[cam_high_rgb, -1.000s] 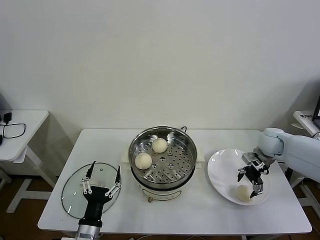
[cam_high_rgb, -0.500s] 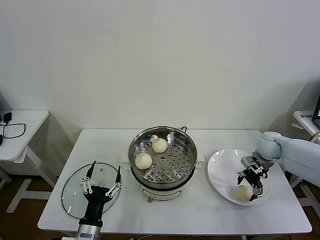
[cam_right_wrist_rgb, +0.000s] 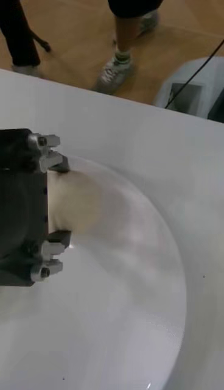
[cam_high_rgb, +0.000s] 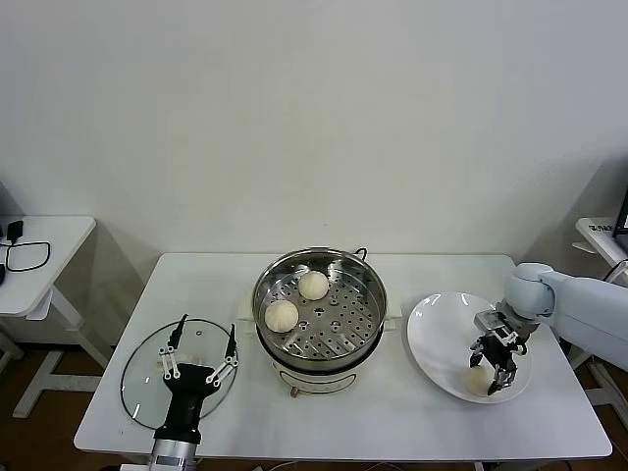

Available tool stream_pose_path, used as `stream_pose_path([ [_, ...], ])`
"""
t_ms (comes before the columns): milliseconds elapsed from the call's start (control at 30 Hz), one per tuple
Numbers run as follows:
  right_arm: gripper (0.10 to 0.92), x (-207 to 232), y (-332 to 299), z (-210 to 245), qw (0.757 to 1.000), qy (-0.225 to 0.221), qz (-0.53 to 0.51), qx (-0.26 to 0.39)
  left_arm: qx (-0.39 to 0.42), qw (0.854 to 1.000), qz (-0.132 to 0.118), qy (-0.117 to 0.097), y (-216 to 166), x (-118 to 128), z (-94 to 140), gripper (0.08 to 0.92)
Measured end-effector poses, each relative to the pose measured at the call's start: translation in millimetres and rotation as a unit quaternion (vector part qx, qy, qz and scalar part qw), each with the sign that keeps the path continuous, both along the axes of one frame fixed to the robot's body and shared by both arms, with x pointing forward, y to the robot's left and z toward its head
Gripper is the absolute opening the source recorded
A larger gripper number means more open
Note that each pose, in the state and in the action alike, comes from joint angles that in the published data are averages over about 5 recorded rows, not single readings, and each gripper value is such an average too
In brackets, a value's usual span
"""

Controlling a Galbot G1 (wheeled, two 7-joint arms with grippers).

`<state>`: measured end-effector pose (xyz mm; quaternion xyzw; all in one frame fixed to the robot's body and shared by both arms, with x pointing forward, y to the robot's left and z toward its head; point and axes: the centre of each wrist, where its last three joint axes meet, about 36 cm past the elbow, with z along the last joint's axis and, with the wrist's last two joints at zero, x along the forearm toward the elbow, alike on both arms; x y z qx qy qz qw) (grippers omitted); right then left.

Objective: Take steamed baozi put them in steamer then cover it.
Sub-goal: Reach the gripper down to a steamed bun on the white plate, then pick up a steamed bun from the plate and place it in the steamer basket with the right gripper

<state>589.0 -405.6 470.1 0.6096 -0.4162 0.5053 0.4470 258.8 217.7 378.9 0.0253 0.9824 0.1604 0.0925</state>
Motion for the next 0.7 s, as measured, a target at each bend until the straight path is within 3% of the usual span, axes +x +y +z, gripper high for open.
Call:
stream_pose_path([
  [200,0.625,7.1,10.3,23.9,1.000,-0.014,0.021,0.012,0.000,1.000,-0.002,-0.001,0.4,-0.5,1.8,0.823],
  [400,0.619,28.2,39.5,86.4,0.994,-0.061,0.085,0.032,0.001,1.000,-0.004,-0.002,0.4,-2.2,2.7,0.823],
  [700,0.625,46.5,133.9,204.2,0.952,-0.145,0.261,0.066,0.001,1.000,-0.006,-0.001,0.8,-5.1,2.3,0.823],
])
